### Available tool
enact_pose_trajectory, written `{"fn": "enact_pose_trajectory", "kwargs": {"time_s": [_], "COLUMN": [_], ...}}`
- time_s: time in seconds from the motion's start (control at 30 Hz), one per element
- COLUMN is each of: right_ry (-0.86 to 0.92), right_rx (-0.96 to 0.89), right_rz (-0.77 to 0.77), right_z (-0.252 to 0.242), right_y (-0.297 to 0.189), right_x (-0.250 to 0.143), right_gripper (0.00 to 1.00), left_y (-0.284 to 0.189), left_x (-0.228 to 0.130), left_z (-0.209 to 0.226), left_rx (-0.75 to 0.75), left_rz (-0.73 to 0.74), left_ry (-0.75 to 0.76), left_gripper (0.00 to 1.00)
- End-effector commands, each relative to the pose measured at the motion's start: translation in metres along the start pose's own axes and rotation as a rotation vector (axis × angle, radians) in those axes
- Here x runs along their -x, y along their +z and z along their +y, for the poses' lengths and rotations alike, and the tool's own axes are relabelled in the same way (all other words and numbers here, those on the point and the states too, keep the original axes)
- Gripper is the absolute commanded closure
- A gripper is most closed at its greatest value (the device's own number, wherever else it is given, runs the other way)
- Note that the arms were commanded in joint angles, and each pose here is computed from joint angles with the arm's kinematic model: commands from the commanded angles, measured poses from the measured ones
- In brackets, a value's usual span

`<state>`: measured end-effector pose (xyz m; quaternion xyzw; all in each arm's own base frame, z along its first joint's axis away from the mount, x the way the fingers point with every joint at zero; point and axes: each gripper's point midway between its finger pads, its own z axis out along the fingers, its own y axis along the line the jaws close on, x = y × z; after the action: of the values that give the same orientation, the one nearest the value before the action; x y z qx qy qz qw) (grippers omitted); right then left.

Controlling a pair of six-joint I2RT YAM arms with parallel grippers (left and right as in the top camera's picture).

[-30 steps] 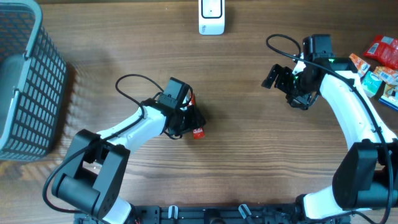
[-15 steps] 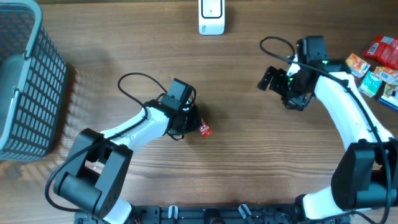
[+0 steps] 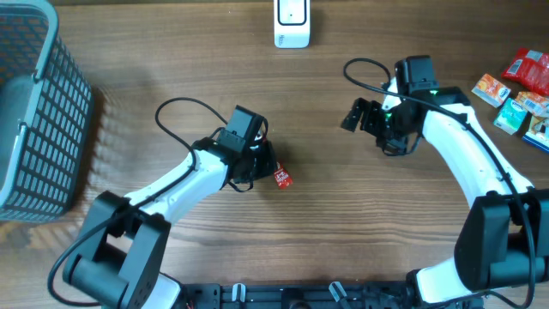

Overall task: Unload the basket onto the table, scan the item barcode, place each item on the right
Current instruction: 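Reach the left gripper to the Nescafe stick and grasp it, then grasp the stick with the right gripper and open the left gripper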

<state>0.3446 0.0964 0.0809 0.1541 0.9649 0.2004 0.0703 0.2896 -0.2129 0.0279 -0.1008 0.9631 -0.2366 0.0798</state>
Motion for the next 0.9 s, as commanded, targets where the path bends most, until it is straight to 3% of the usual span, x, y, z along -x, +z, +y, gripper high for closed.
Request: {"fn": "enact_pose_trajectory", "kwargs": {"time_s": [0.0, 0.13, 0.3, 0.53, 0.7, 0.87], "right_ry": [-0.122, -0.218, -0.310, -0.370, -0.396, -0.587], "right_rx": [0.072, 0.082, 0.097, 0.074, -0.036, -0.157], "right_rz": [0.078, 0.127, 0.206, 0.235, 0.208, 0.162], "right_z": [0.029, 0.058, 0.091, 0.109, 0.094, 0.084], "right_y": [0.020, 0.047, 0.090, 0.116, 0.118, 0.114], "right_x": [-0.022, -0.045, -0.085, -0.116, -0.117, -0.111], "right_gripper": [0.01, 0.08, 0.13, 0.21, 0.27, 0.27], "left_y": [-0.013, -0.034, -0.067, -0.097, -0.105, -0.115], "left_x": [0.013, 0.026, 0.041, 0.050, 0.057, 0.060], "left_z": [0.001, 0.000, 0.020, 0.069, 0.094, 0.124], "left_rx": [-0.019, -0.091, -0.097, 0.045, 0.120, 0.184], "left_rz": [-0.044, -0.056, -0.107, -0.189, -0.230, -0.260], "left_ry": [-0.038, -0.086, -0.155, -0.264, -0.327, -0.453], "left_gripper": [0.67, 0.53, 0.17, 0.13, 0.00, 0.00]}}
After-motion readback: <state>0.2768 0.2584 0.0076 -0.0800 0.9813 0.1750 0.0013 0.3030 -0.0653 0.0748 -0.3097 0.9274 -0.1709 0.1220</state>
